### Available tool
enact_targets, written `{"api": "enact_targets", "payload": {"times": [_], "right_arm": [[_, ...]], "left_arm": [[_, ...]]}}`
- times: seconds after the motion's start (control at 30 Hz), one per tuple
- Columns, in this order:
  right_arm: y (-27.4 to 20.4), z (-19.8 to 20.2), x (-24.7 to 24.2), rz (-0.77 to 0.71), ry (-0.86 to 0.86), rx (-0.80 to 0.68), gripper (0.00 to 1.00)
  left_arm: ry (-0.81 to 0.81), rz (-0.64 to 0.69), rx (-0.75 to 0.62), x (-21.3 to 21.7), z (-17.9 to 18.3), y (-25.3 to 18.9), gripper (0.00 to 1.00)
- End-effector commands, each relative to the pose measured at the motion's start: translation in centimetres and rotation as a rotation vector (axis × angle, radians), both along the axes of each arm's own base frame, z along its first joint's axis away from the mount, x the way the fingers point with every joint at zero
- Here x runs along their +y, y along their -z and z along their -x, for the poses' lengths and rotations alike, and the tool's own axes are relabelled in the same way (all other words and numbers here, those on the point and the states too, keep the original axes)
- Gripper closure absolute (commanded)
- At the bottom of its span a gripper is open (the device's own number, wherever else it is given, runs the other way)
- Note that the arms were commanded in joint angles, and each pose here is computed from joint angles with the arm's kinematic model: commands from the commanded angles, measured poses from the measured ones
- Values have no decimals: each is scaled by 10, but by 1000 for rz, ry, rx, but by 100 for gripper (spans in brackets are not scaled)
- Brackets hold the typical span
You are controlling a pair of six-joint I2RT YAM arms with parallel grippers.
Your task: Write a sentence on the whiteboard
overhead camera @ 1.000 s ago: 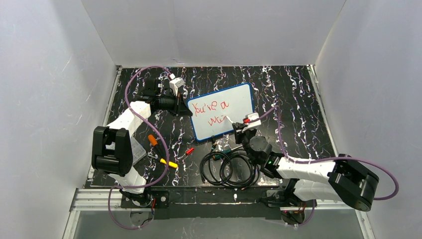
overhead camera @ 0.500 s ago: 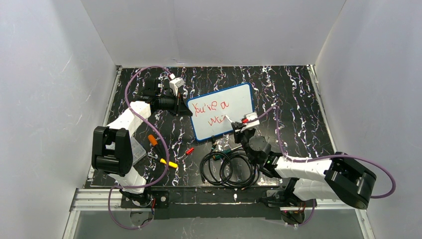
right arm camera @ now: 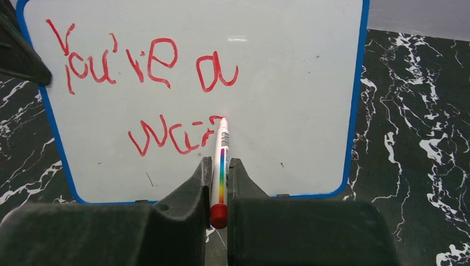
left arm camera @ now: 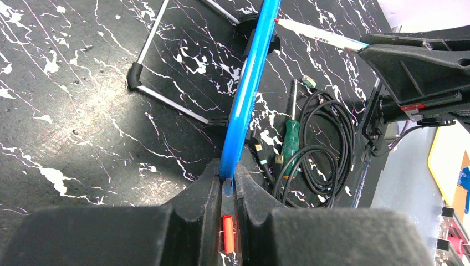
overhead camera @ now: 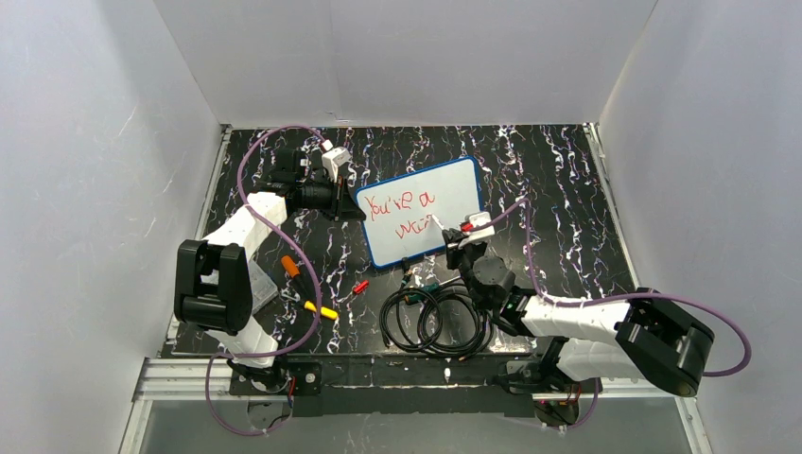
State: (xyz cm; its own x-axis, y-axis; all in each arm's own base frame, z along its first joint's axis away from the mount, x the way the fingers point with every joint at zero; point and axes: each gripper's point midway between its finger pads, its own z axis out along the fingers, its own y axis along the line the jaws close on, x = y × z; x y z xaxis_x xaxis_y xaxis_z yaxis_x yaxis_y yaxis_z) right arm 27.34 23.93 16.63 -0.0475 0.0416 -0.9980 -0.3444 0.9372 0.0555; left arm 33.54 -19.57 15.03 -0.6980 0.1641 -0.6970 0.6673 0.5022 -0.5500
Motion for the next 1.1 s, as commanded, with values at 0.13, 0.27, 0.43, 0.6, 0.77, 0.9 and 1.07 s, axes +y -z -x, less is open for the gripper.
{"api": "enact_targets", "payload": {"times": [0.13, 0.27, 0.43, 0.6, 0.77, 0.9, 1.07], "right_arm": [[5, 2, -17, -28, 60, 28, 99], [16, 5, -17, -4, 42, 58, 99], [27, 8, -15, 9, 23, 87, 99], [23, 8, -16, -6, 27, 79, 99], [8, 4, -12, -36, 32, 42, 99], [-5, -1, -11, -51, 45, 5, 99], [-17, -5, -9, -60, 55, -34, 99]], "left_arm": [[16, 15, -49, -3, 0, -18, 100], [16, 16, -51, -3, 0, -19, 100], [15, 16, -49, -3, 1, -18, 100], [15, 16, -49, -3, 0, -18, 100], [15, 16, -50, -3, 0, -19, 100], [16, 15, -52, -3, 0, -18, 100], [17, 15, -51, -3, 0, -18, 100]]}}
